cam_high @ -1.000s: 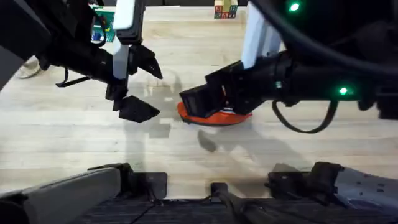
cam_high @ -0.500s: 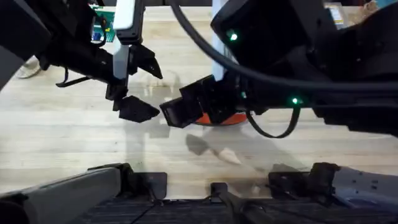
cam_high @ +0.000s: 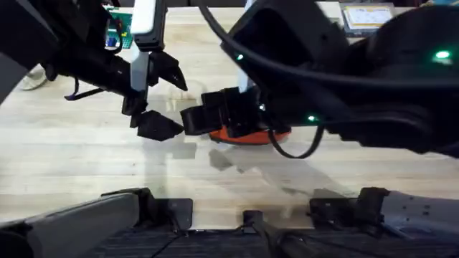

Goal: Unzip the bag, pick up the pens from the table one at a time and place them inside, then zip the bag closed.

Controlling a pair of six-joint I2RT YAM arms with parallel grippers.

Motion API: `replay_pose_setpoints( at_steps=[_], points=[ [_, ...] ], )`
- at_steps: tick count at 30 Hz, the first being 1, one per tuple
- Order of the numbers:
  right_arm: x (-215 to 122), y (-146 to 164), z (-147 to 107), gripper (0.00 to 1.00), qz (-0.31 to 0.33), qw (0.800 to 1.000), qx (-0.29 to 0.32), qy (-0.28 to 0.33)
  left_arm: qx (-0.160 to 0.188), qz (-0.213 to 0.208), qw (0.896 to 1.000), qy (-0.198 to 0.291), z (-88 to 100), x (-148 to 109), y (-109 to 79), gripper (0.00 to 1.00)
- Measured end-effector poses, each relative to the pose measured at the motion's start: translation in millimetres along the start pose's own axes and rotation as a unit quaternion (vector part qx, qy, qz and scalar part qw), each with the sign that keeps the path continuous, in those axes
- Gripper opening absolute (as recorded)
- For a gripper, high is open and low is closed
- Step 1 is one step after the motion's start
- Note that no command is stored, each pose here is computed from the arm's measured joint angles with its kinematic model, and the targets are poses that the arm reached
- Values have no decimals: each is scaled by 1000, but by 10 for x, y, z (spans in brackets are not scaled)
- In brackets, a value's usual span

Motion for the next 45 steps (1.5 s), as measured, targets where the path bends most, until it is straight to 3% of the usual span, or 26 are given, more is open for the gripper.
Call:
replay_pose_setpoints(
  at_steps=[28,45],
  points=[
    [653,41,-152,997,-86,992,89,33,-3,2,1000,1,-14,-10,1,993],
    [911,18,-108,992,-117,988,101,4,-4,4,1000,6,-33,-19,3,994]
  ],
)
Point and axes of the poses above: each hand's point on the last joint's axis, 136 mm out from that joint toward the fingers, its own x axis out along the fingers, its own y axis along the line the jaws close on, z = x × y, the point moved 9 cm from there along -x, back along the fingers, and after that the axes turned 2 degrees about -x, right-handed, at the moved point
